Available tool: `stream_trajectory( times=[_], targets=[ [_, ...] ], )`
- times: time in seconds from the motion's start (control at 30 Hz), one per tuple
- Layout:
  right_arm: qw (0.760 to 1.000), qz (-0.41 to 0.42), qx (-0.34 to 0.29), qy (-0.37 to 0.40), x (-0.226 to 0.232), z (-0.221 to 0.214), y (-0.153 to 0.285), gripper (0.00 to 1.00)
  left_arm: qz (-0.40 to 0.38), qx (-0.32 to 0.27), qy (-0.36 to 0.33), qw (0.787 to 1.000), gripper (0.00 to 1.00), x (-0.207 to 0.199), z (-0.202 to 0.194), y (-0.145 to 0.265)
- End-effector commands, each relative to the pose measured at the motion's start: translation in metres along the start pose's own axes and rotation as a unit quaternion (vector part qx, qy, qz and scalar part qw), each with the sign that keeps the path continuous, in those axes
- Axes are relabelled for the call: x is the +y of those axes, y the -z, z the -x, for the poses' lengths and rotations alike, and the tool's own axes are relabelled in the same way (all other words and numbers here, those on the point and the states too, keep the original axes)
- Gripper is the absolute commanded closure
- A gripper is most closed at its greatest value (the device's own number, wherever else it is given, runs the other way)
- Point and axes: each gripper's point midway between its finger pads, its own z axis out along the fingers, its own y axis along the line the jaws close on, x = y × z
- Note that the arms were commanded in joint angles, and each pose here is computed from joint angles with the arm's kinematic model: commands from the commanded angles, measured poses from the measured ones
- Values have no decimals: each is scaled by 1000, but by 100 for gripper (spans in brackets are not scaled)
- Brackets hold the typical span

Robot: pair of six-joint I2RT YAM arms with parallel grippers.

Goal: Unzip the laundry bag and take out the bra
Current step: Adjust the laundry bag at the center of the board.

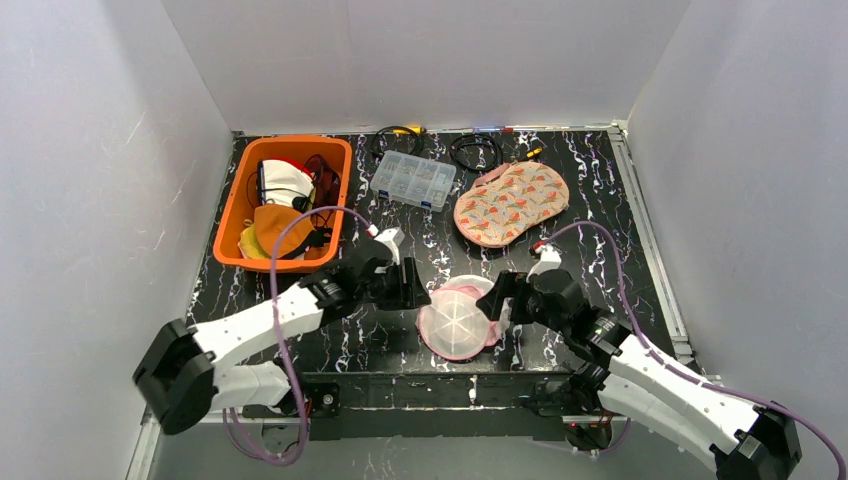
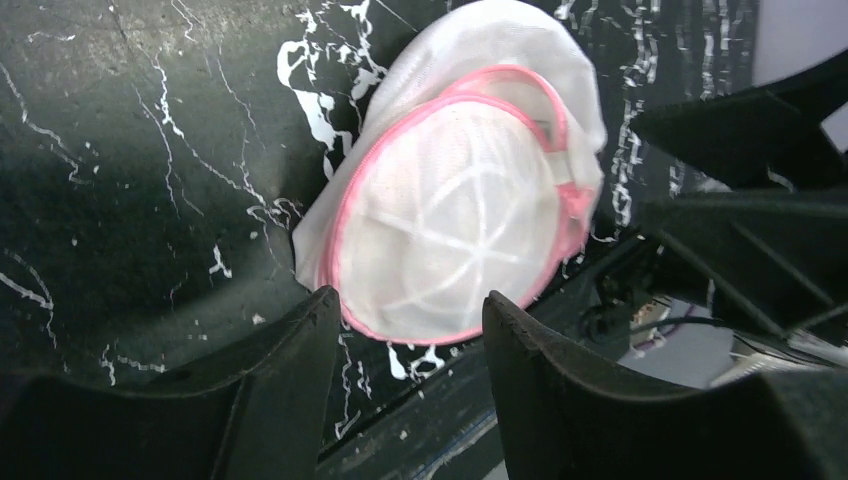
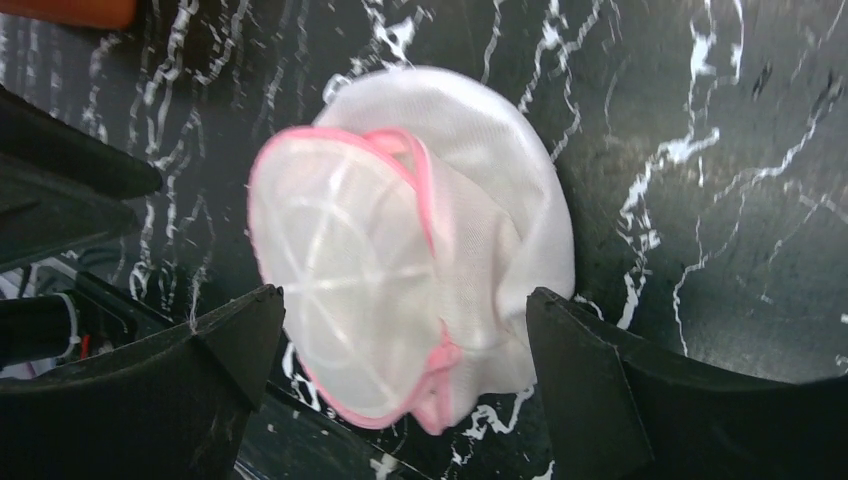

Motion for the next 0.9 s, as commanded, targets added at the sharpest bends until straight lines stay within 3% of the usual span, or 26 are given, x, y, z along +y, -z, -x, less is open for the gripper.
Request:
stream_trajectory(
  times=[0.0, 0.3, 0.87],
  targets=[
    [999, 2, -13, 43, 17, 28, 14, 2, 4, -6, 7, 1000, 47, 13, -13, 21],
    [988, -83, 56, 118, -2, 28, -2, 30, 11, -2, 30, 999, 48, 24, -26, 20],
    [960, -82, 150, 223, 6, -3, -26, 32, 2, 7, 44, 999, 48, 32, -40, 16]
  ],
)
